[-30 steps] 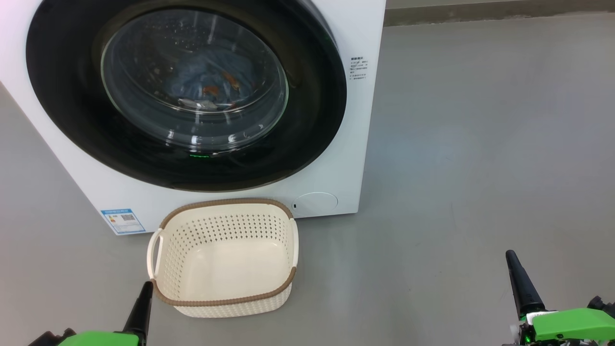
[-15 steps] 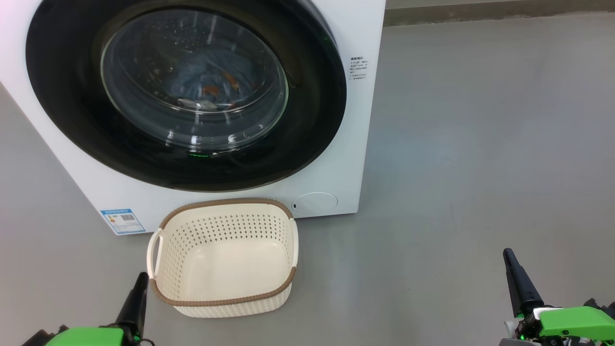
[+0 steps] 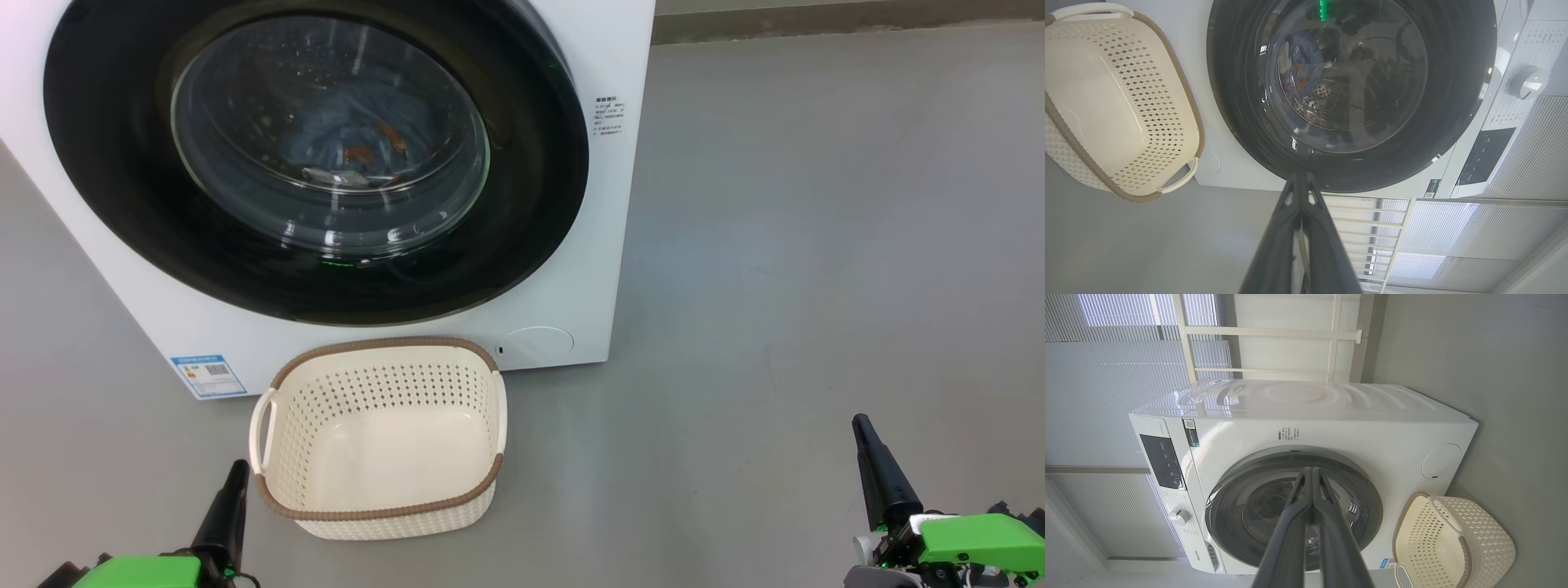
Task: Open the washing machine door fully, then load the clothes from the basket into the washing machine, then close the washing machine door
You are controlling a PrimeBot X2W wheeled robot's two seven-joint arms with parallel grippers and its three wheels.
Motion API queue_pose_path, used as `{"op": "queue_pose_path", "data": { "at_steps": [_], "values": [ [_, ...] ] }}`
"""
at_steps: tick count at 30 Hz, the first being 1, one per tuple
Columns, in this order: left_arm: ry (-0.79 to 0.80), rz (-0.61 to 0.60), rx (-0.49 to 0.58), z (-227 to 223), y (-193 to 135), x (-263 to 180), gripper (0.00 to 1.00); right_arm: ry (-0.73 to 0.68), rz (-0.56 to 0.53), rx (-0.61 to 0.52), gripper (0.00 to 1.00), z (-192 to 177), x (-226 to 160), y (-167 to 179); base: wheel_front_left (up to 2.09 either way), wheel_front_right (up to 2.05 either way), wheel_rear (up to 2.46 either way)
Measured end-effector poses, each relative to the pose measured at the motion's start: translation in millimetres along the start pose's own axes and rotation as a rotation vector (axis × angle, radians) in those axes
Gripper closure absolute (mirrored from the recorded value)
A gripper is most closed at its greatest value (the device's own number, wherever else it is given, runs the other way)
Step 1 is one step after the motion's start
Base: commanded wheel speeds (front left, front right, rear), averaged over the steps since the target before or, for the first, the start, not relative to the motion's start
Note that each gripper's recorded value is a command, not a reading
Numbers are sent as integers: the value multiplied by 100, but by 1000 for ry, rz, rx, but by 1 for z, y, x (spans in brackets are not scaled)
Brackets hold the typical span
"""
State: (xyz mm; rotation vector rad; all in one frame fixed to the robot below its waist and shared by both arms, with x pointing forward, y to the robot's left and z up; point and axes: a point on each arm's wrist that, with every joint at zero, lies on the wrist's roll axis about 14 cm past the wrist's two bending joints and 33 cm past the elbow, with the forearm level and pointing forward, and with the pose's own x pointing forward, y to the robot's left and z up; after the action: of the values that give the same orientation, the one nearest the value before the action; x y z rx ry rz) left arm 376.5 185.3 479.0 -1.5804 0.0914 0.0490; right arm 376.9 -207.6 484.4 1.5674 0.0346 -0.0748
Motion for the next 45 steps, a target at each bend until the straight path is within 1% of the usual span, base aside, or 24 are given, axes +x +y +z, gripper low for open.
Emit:
{"op": "queue_pose_path", "data": {
  "at_steps": [45],
  "values": [
    [0, -1, 0, 0, 0, 0, 100, -7, 0, 7, 100, 1, 0, 0, 0, 0, 0]
  ]
}}
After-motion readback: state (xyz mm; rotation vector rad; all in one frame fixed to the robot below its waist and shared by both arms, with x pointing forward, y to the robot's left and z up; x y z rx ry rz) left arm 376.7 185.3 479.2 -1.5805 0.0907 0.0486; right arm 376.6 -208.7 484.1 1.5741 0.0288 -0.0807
